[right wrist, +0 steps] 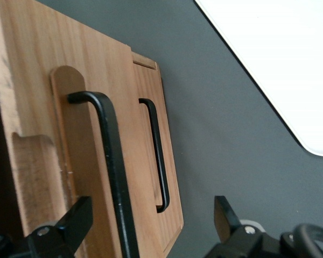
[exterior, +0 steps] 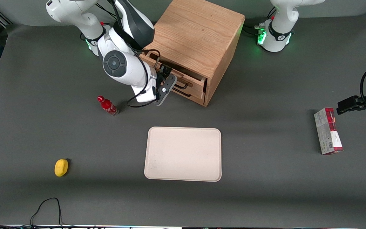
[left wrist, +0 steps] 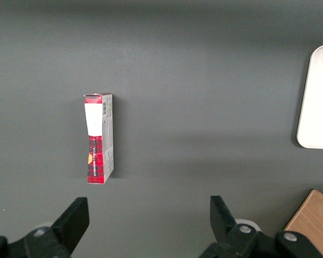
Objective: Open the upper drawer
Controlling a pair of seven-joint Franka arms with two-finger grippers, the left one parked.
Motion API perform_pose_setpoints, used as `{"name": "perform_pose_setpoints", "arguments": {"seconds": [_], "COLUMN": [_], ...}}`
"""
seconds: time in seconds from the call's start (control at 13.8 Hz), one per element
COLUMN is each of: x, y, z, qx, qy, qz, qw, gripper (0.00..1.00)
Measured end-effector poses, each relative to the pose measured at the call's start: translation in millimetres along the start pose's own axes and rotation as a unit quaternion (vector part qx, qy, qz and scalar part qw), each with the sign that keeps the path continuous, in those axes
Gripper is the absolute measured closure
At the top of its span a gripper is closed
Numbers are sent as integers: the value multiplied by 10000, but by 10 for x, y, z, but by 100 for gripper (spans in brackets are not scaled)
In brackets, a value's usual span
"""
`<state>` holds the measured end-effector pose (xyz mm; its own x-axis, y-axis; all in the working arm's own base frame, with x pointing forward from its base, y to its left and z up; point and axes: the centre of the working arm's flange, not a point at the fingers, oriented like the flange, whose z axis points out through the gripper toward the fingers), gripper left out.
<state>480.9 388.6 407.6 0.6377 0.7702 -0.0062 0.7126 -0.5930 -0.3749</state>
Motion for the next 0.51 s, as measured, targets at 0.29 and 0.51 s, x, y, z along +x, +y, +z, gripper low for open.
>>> {"name": "perform_pose_setpoints", "arguments": {"seconds": [0.29,0.51], "x": [-14,-10], "y": [32,50], "z": [38,51], "qx": [-40,-72], "qy": [3,55], "qz": [-15,-67], "qw": [10000,9999], "gripper": [0,0]}}
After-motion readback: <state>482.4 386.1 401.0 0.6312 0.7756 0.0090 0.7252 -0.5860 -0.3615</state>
